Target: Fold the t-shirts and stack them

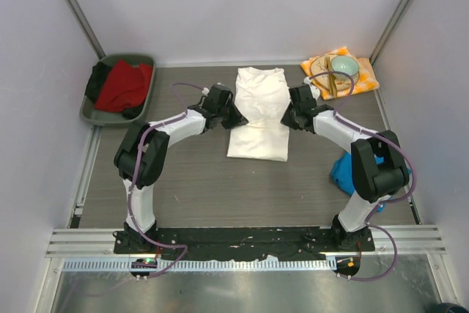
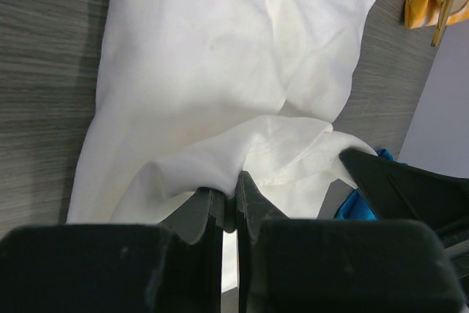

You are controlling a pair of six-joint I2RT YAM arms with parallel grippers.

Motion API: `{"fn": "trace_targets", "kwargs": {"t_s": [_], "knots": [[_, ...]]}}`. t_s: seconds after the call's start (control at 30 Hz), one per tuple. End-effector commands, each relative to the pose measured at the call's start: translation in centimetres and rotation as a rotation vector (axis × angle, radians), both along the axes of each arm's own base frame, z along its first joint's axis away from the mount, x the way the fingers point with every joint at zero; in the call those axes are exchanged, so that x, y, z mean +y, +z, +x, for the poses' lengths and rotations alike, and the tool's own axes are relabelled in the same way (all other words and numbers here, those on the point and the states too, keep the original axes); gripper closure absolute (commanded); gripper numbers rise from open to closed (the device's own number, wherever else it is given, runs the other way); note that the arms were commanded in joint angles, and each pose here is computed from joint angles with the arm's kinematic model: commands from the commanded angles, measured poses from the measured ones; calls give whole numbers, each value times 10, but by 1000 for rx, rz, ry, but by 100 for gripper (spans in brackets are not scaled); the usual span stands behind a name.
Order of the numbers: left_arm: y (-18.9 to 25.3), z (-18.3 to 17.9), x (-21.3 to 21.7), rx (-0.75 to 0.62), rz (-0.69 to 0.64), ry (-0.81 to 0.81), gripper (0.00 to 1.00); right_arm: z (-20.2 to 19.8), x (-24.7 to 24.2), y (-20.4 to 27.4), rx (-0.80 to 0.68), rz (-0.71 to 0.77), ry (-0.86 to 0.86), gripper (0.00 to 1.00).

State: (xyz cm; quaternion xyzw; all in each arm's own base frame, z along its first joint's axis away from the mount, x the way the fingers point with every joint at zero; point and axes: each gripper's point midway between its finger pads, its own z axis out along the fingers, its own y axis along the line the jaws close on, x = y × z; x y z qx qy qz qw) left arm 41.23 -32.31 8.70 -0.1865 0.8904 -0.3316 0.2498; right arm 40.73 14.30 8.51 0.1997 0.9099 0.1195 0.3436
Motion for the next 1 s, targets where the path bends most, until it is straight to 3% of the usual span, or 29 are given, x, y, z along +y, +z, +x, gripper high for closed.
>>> {"fn": "trace_targets", "kwargs": {"t_s": [0.0, 0.03, 0.07, 0.1, 0.13, 0.17, 0.2, 0.4, 0.6, 0.7, 0.77, 0.97], "knots": [[22, 28, -9, -66, -75, -6, 88, 31, 3, 12, -67, 19, -21, 95], [15, 31, -9, -57, -70, -5, 81, 34, 1, 10, -68, 17, -31, 87], [19, 38, -9, -68, -77, 2, 62, 38, -2, 10, -75, 5, -42, 77], [19, 44, -5, -74, -74, 12, 51, 45, -3, 10, -85, -1, -50, 52], [16, 49, -3, -73, -71, 16, 40, 51, -4, 11, -102, -5, -57, 39], [26, 57, -4, -91, -80, 22, 9, 56, -6, 13, -115, -21, -65, 27], [29, 65, 1, -104, -85, 29, 1, 66, -5, 18, -138, -22, -66, 9], [80, 87, 15, -196, -136, 41, 0, 76, -11, 45, -210, -44, -86, 2], [106, 44, 25, -223, -166, 1, 0, 38, -15, 76, -261, -30, -69, 0], [100, 12, 32, -212, -157, -8, 0, 12, -10, 80, -237, 9, -36, 0], [72, -13, 39, -143, -121, -7, 0, -4, -7, 87, -237, 26, -13, 0], [20, -73, 63, -21, -103, -5, 0, -56, -10, 59, -164, 21, 44, 1]]}}
